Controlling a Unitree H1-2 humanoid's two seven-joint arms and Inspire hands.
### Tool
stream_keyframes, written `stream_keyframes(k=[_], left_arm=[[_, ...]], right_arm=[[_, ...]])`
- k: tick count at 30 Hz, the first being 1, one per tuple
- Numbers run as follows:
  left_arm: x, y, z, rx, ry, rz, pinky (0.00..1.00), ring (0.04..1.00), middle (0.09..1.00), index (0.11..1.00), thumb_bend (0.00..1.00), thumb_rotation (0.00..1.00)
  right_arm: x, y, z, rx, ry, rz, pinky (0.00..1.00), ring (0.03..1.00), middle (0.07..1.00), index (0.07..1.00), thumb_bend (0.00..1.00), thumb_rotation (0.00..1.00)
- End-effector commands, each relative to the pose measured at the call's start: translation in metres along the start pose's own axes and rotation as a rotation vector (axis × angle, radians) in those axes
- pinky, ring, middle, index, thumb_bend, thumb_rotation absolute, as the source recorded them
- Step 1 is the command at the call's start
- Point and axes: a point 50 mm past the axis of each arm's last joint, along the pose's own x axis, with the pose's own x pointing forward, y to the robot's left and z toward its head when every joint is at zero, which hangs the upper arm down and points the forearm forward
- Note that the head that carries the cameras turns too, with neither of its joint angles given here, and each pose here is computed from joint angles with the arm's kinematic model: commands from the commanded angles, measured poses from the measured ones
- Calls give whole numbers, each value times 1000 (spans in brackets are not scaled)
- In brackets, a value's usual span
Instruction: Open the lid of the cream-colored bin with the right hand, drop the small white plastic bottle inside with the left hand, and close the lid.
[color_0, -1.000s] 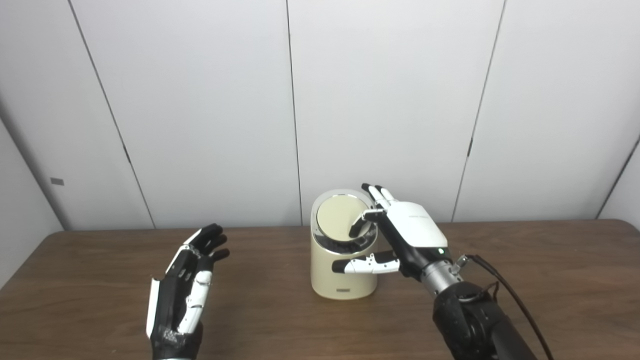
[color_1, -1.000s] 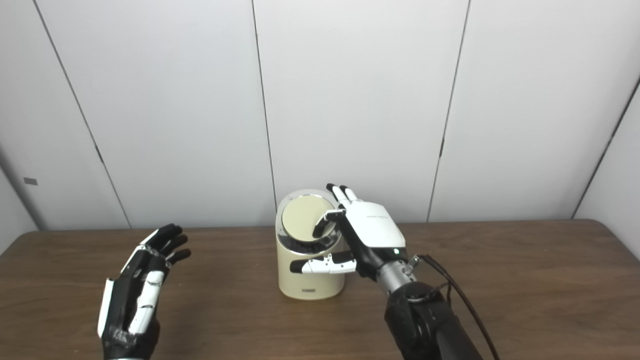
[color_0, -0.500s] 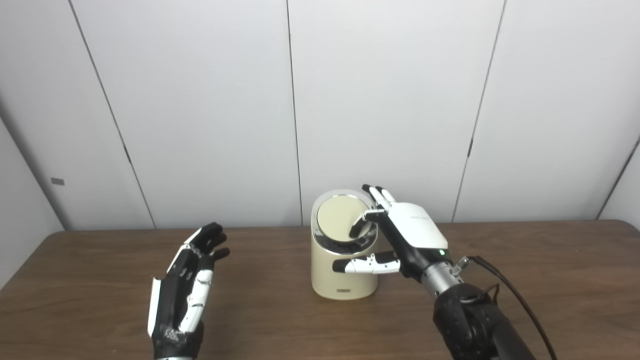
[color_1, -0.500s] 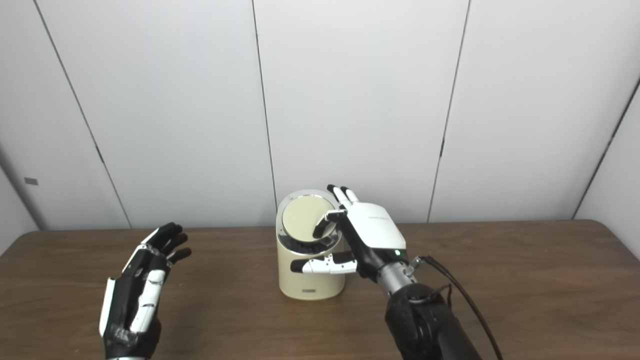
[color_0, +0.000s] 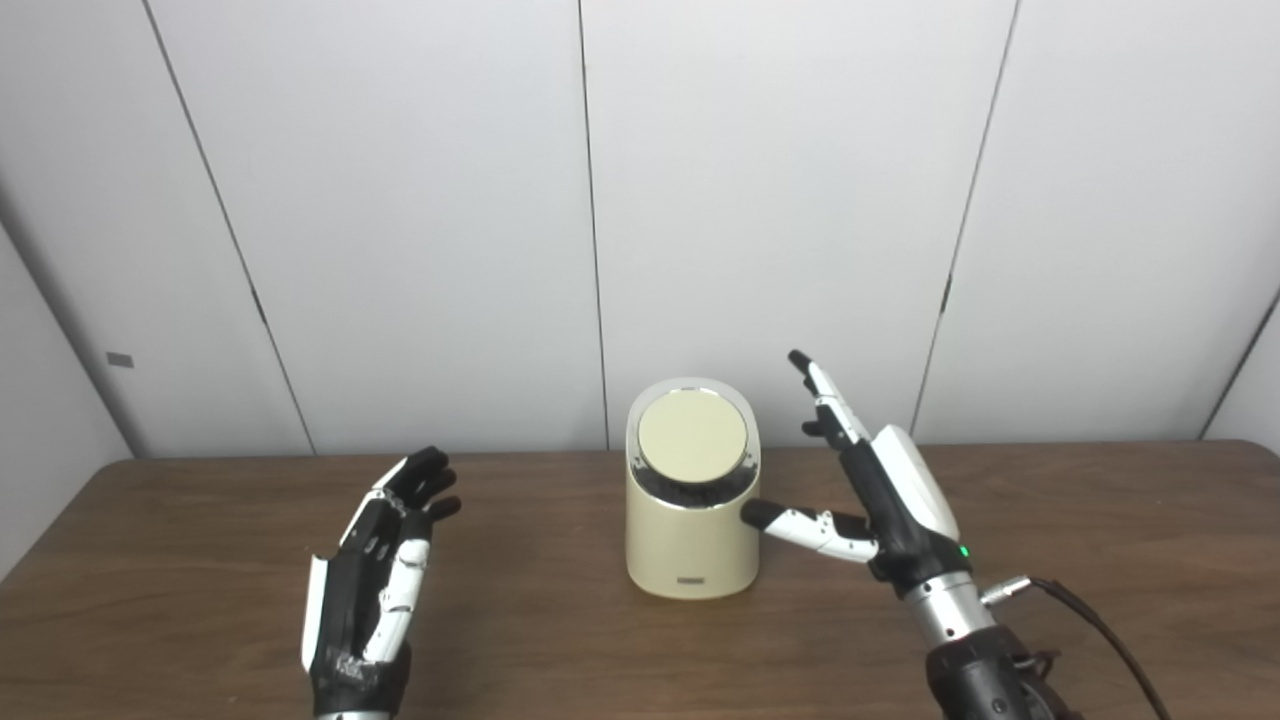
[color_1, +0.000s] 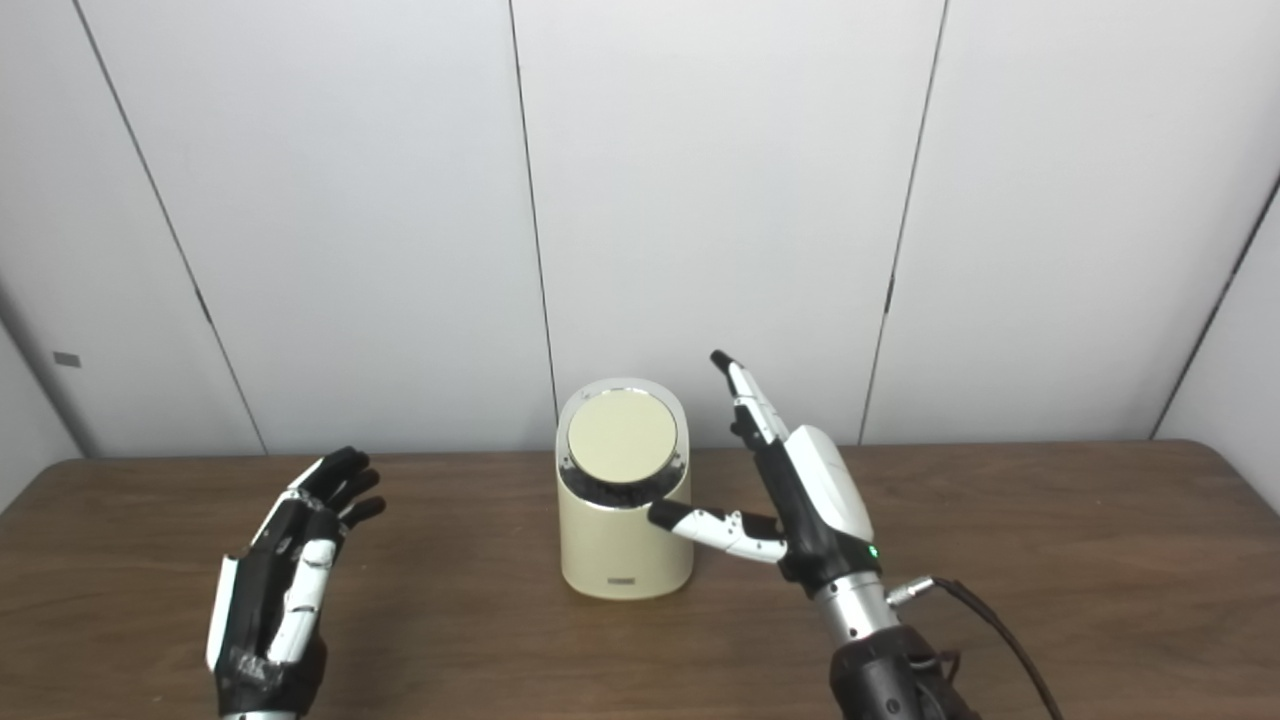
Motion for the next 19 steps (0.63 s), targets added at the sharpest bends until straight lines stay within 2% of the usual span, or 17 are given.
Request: stream_keyframes(k=[1, 3, 4, 6, 8, 10, 11, 14, 19], left_arm=[[12, 0, 11, 4, -76, -15, 772, 820, 832, 811, 507, 610], [12, 1, 10, 1, -77, -16, 776, 825, 837, 812, 486, 611], [11, 2, 10, 2, -76, -14, 775, 824, 835, 810, 470, 611], [11, 3, 11, 1, -75, -9, 767, 821, 832, 804, 426, 635], [11, 5, 12, 8, -75, -5, 753, 813, 825, 798, 338, 682], [11, 7, 12, 8, -76, -5, 745, 808, 822, 795, 283, 693], [11, 8, 12, 9, -79, -7, 745, 810, 824, 798, 259, 691], [11, 10, 12, 15, -81, -12, 758, 817, 831, 806, 214, 682], [10, 9, 12, 15, -68, -7, 751, 817, 832, 804, 228, 623]], right_arm=[[-4, -6, -2, 63, -44, -98, 822, 913, 971, 1000, 908, 795], [-10, -7, -9, 94, -55, -145, 834, 893, 938, 1000, 856, 788], [-14, -7, -12, 101, -60, -164, 835, 887, 926, 997, 792, 794], [-21, -8, -18, 117, -59, -200, 828, 884, 912, 963, 619, 813], [-28, -7, -24, 166, -43, -235, 832, 883, 894, 901, 375, 787], [-35, -5, -27, 210, -44, -257, 829, 881, 882, 869, 273, 736], [-38, -4, -29, 231, -42, -263, 819, 875, 874, 856, 246, 702], [-44, -3, -32, 303, -19, -282, 772, 845, 855, 833, 247, 621], [-46, -4, -34, 371, 2, -313, 760, 828, 842, 819, 278, 569]])
